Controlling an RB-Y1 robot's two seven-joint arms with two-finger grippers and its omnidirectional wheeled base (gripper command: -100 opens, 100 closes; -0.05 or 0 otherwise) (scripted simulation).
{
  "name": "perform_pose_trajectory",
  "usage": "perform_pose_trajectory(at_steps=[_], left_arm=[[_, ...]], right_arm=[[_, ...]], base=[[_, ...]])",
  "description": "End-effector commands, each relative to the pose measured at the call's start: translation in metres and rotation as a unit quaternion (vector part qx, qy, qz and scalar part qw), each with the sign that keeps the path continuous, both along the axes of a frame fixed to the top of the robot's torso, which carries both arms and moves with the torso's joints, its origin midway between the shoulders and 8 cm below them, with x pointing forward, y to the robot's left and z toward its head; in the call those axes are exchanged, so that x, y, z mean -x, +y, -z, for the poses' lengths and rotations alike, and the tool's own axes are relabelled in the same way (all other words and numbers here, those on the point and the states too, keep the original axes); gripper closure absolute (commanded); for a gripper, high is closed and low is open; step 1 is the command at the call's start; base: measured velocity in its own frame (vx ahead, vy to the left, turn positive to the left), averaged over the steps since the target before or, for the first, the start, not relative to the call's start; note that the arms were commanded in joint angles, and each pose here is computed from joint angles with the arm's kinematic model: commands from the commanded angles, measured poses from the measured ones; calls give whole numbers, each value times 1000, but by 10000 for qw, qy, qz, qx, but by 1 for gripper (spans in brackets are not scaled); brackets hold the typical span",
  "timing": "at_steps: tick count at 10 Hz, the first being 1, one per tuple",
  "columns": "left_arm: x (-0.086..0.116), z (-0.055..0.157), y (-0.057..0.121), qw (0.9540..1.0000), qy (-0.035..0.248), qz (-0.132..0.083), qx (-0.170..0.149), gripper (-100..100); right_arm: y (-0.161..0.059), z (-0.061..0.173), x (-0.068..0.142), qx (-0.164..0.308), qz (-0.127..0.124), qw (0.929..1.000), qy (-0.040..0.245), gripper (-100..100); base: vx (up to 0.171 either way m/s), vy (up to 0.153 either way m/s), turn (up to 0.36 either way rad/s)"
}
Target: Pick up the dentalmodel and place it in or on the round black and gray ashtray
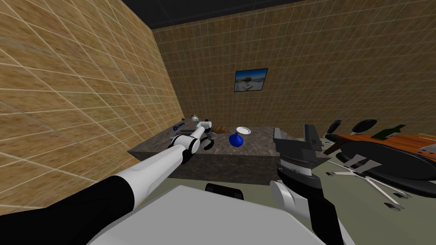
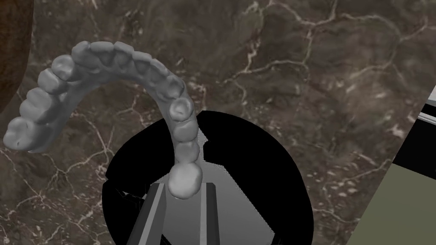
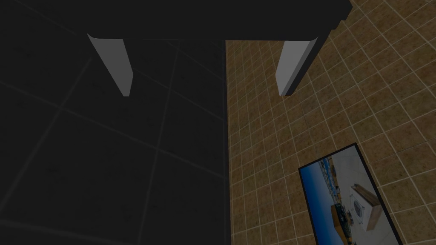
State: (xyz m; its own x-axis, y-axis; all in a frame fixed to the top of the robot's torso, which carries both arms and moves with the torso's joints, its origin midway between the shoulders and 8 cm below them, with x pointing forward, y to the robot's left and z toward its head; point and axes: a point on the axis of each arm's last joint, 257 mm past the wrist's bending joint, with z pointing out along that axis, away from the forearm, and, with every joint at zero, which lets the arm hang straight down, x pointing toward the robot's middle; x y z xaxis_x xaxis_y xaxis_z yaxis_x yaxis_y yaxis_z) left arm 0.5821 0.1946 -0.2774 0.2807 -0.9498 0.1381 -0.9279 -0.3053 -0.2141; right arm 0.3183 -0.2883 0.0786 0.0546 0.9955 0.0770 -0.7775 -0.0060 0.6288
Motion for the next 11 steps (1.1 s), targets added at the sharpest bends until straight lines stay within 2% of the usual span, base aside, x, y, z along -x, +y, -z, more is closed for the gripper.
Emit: perform_pose_trajectory(at_steps=[1,2,3,6,9,11], left_arm=[[-1,-8,-4,9997,-31,250,-69,100],[-2,-14,-6,9991,-53,417,-116,100],[-2,-14,-6,9991,-53,417,-116,100],[-5,-30,-16,9951,-117,944,-264,100],[-7,-43,-27,9880,-165,1479,-403,100],[-6,-51,-34,9813,-187,1850,-492,100]], right_arm=[[0,0,0,0,0,10000,0,0],[0,0,0,0,0,10000,0,0],[0,0,0,0,0,10000,0,0],[0,0,0,0,0,10000,0,0],[0,0,0,1,0,10000,0,0],[0,0,0,0,0,10000,0,0]], base=[[-20,107,-51],[-27,124,-67],[-19,84,-33],[-23,123,-58],[-26,146,-83],[-26,136,-98]])
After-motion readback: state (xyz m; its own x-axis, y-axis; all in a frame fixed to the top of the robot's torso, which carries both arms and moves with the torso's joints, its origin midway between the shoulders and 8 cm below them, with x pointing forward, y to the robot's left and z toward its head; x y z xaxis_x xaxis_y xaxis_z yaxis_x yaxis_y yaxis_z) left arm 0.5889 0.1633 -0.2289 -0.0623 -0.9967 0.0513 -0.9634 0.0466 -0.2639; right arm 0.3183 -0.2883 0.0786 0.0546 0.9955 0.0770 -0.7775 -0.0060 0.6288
